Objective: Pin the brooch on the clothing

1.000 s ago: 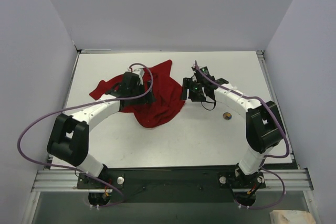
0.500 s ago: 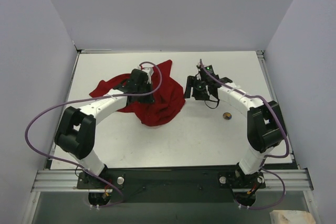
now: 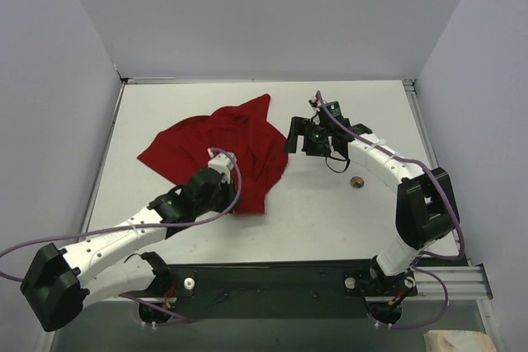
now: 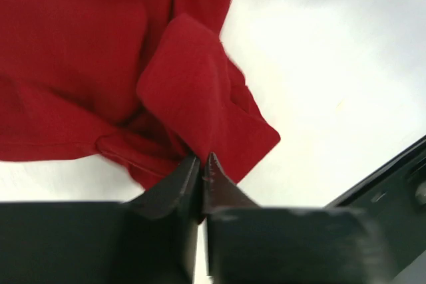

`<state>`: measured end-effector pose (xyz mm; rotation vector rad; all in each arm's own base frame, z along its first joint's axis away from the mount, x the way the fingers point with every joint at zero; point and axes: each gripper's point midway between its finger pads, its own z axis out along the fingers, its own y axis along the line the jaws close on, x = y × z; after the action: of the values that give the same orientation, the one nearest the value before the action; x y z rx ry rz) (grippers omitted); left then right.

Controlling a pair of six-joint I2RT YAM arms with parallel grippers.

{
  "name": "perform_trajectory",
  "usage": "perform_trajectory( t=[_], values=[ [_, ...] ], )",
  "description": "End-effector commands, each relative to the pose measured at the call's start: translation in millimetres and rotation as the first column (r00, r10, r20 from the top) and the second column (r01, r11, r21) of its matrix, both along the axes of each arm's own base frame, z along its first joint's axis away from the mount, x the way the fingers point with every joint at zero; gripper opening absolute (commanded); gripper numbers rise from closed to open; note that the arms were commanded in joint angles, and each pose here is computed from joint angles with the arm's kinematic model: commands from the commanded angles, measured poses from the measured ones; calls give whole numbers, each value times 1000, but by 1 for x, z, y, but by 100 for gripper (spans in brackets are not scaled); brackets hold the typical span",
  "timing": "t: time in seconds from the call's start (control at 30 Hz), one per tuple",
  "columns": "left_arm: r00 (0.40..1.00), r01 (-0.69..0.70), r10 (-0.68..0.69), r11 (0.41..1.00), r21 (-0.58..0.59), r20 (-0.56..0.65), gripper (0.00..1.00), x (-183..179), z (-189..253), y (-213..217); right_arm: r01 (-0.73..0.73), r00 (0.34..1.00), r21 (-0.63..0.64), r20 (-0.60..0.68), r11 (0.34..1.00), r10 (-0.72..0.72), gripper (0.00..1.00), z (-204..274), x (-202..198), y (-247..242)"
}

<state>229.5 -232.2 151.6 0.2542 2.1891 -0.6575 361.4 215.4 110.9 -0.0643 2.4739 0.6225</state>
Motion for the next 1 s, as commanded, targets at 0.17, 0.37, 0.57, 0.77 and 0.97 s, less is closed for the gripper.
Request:
perform_trajectory(
  t=[0.17,0.37,0.57,0.77,0.97],
  values=[
    [983,-184,184,983,-8,-13,85,-25,-17,30,-154,988,42,29,987,152,86,13,-10,40],
    [928,-372,372,927,46,1,97,10,1,73,-269,963,7,25,963,269,86,11,-26,71],
    [823,-545,553,833,91,-130,97,50,-19,128,-316,949,0,6,949,316,84,5,-36,92],
    [494,-849,834,524,70,-245,97,79,-43,246,-309,951,-21,-6,951,309,84,0,-39,86],
    [305,-937,884,344,53,-354,95,105,-68,314,-295,955,-54,-20,954,294,84,-7,-40,74]
  ],
)
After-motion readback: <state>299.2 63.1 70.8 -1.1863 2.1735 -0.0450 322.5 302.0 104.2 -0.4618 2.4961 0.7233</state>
